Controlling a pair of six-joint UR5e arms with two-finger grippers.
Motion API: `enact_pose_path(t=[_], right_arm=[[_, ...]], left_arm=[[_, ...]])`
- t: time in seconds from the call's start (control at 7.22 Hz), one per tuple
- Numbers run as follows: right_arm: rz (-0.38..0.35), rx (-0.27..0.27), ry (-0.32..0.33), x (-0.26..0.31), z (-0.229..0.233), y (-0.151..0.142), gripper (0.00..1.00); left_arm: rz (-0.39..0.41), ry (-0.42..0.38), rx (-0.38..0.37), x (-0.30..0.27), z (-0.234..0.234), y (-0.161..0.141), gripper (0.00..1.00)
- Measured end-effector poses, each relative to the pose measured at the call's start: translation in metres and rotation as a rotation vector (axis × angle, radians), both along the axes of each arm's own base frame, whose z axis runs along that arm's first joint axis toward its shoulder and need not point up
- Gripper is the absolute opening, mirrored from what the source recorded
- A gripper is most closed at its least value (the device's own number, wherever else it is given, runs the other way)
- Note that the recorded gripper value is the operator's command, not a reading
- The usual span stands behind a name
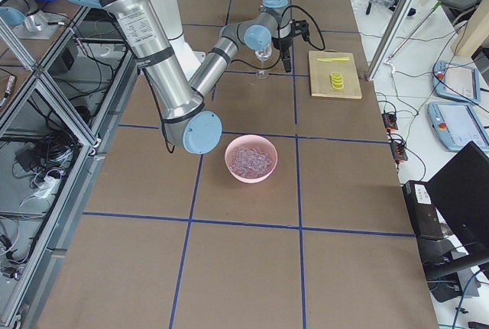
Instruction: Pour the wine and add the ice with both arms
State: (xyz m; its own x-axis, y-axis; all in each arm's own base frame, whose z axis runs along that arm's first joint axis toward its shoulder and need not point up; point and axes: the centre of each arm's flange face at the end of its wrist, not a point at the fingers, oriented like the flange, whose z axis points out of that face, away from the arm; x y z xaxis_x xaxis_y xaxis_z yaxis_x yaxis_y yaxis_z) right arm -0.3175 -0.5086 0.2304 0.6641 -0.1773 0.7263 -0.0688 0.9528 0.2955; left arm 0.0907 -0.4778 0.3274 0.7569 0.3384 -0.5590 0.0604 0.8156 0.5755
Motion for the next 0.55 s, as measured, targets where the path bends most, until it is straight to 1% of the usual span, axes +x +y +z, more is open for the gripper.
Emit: enact_pose_path(t=[0.14, 0.28, 0.42, 0.55], right_arm=[[-0.037, 0.002, 0.055, 0.024, 0.027, -0.017, 1.0], [-0.083, -0.007, 0.088, 0.053, 0.06, -0.035, 1.0], [-0.124, -0.017, 0.104, 0.081, 0.092, -0.048, 1.0], [-0.148, -0.026, 0.109, 0.105, 0.116, -0.054, 1.0]], left_arm=[[0.033, 0.004, -0.012, -0.035, 0.025, -0.023, 1.0], [0.062, 0.026, -0.024, -0.071, 0.058, -0.042, 1.0], [0.083, 0.062, -0.041, -0.096, 0.087, -0.052, 1.0], [0.101, 0.099, -0.064, -0.106, 0.107, -0.056, 1.0]])
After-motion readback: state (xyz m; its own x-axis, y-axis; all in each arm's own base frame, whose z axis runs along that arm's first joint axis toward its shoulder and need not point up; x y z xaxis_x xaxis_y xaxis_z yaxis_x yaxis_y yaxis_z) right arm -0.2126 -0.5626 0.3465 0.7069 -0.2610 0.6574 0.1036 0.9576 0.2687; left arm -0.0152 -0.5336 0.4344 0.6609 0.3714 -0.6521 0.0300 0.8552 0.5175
